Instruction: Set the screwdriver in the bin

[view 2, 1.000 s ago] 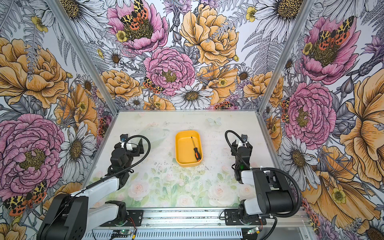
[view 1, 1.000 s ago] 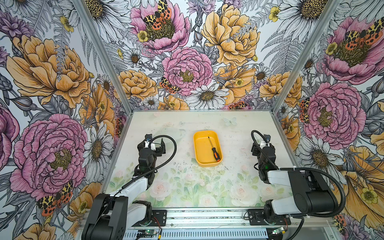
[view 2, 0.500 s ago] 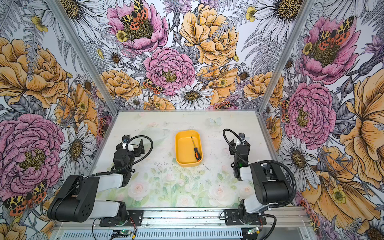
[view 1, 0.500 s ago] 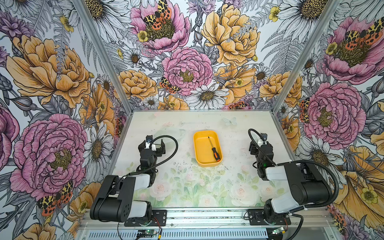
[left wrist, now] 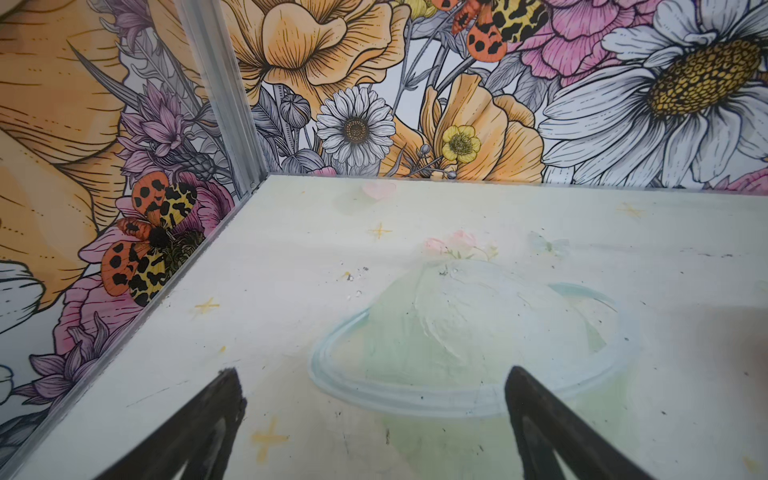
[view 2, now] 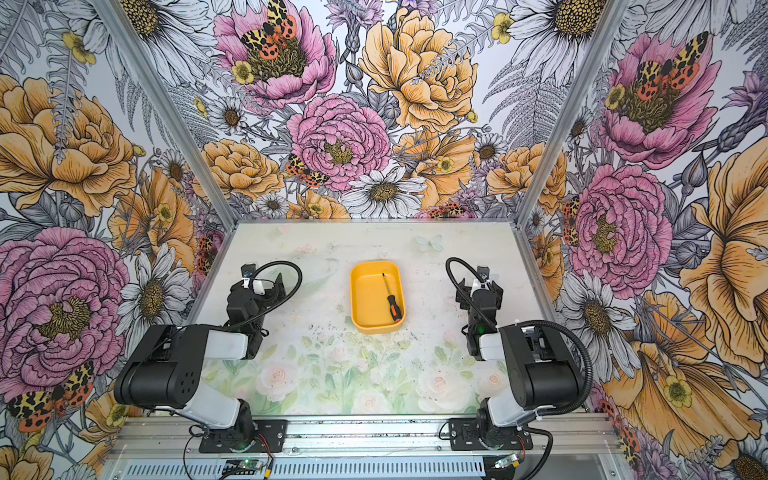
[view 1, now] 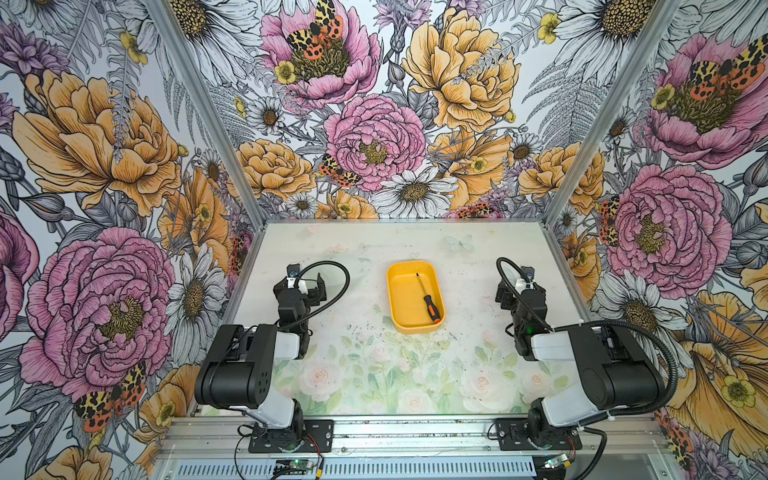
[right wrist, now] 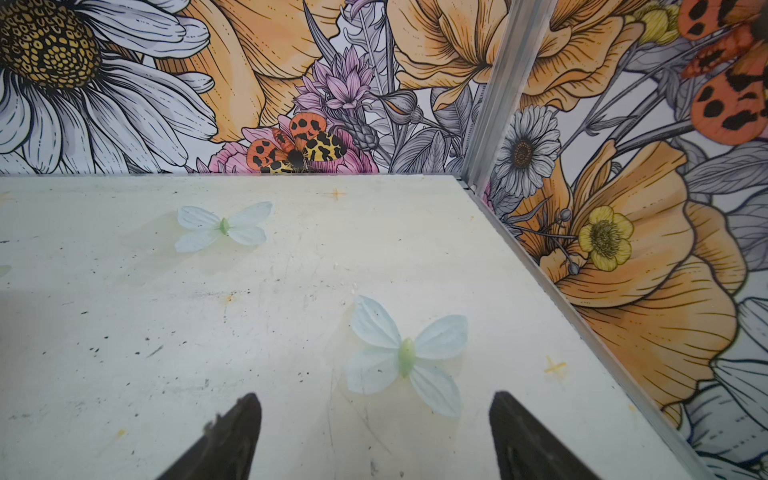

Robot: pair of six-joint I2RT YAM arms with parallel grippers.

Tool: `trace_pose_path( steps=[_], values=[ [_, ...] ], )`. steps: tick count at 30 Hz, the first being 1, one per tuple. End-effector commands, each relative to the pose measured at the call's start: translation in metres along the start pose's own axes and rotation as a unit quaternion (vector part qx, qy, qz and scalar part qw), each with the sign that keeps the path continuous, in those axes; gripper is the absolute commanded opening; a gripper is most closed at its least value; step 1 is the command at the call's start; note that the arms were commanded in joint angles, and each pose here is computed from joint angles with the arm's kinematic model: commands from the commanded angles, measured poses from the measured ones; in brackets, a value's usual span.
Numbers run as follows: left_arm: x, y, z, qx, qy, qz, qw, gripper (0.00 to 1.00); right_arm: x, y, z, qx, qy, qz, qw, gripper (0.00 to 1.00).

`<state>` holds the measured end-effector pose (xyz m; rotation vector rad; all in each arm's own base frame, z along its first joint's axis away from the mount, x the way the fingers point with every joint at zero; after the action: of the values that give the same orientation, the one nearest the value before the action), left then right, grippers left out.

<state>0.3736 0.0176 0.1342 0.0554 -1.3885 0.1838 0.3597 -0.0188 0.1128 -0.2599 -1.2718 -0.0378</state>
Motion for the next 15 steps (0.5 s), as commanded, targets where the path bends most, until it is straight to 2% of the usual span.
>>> trace_pose_path(
  steps=[1, 3, 4, 15],
  values=[
    [0.0014, -0.0022, -0.0022, -0.014, 0.003, 0.017, 1.0, 0.99, 0.0118, -0.0004, -0.0029, 0.001, -0.02, -0.003, 1.0, 0.9],
    [0.0013, -0.0023, -0.0022, -0.014, 0.002, 0.017, 1.0, 0.99, 0.0119, -0.0005, -0.0029, 0.0, -0.02, -0.004, 1.0, 0.92],
    [0.0008, -0.0026, -0.0021, -0.015, 0.004, 0.017, 1.0, 0.99, 0.0116, -0.0004, -0.0029, 0.001, -0.019, -0.003, 1.0, 0.99],
    [0.0013, -0.0025, -0.0019, -0.013, 0.002, 0.016, 1.0, 0.99, 0.012, -0.001, -0.0033, 0.001, -0.019, -0.004, 1.0, 0.99]
  ],
)
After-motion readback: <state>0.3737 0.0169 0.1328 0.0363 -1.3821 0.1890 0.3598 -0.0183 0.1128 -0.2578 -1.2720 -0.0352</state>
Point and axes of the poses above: each gripper's point midway between its finger pads, its own z axis back along the fingers, its own y axis along the line the jaws close on, x = y × z, the point moved 3 cm from there along z, back along the fingers, and after that the axes turned 5 degrees about z, right-handed, at the moved point
